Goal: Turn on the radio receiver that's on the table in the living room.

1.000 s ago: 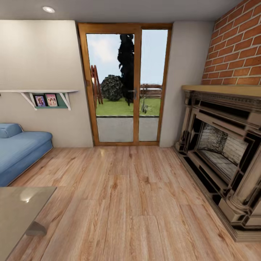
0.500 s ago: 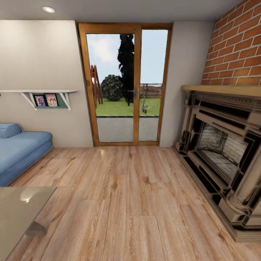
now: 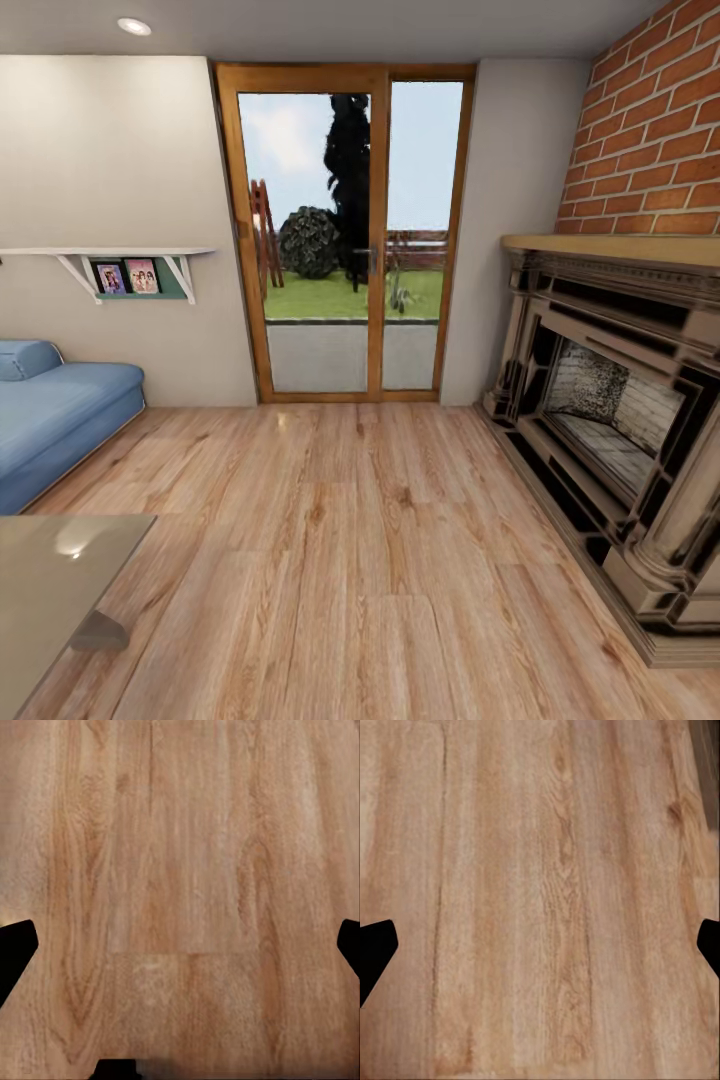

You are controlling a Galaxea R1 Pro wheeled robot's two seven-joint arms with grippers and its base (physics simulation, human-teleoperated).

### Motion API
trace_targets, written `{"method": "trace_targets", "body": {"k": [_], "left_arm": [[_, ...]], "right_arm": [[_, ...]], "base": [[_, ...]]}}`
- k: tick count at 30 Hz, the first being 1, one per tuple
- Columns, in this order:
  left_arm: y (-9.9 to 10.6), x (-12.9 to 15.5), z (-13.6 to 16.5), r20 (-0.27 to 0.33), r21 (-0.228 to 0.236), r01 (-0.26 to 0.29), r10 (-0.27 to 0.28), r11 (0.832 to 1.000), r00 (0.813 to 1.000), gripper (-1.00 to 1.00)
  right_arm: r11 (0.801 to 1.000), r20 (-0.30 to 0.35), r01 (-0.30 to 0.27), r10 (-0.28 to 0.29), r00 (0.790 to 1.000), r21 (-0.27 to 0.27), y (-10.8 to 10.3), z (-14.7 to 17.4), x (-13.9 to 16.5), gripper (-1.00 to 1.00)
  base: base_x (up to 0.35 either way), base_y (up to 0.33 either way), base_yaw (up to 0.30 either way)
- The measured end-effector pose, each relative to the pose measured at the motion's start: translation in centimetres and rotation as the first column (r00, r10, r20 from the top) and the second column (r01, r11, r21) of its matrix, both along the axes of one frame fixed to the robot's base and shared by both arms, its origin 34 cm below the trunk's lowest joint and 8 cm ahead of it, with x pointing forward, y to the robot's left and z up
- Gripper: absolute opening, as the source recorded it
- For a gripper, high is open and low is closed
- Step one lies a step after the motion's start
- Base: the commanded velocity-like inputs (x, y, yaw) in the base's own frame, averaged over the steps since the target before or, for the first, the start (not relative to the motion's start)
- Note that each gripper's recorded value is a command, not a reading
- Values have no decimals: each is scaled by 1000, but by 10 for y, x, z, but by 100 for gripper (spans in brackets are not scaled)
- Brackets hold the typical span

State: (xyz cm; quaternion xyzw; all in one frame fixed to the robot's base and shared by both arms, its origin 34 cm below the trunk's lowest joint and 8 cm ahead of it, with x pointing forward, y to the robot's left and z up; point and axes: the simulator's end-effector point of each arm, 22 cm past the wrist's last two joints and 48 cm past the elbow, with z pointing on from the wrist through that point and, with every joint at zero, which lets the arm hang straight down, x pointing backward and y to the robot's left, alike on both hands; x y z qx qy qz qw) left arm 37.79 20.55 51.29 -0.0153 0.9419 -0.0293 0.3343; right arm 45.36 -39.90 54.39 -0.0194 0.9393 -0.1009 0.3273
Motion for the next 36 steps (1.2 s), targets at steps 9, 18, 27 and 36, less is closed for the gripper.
{"method": "trace_targets", "body": {"k": [9, 18, 27, 36], "left_arm": [[37, 19, -6, -143, 101, -78, 92, 992, 985, 100], [53, 28, -2, -116, 105, -154, 166, 982, 979, 100], [48, 24, -5, -123, 98, -146, 158, 984, 980, 100], [54, 24, -5, -122, 106, -146, 159, 983, 980, 100]], "right_arm": [[1000, -1, -17, 17, 1000, -15, -7, 2, 2, 100], [1000, -1, -14, 14, 1000, -19, -7, 2, 2, 100], [1000, -2, -10, 10, 1000, -20, -8, 2, 1, 100], [1000, -2, -8, 8, 1000, -20, -8, 2, 1, 100]], "base": [[0, 0, 0], [0, 0, 88], [0, 0, 278], [0, 0, 297]]}}
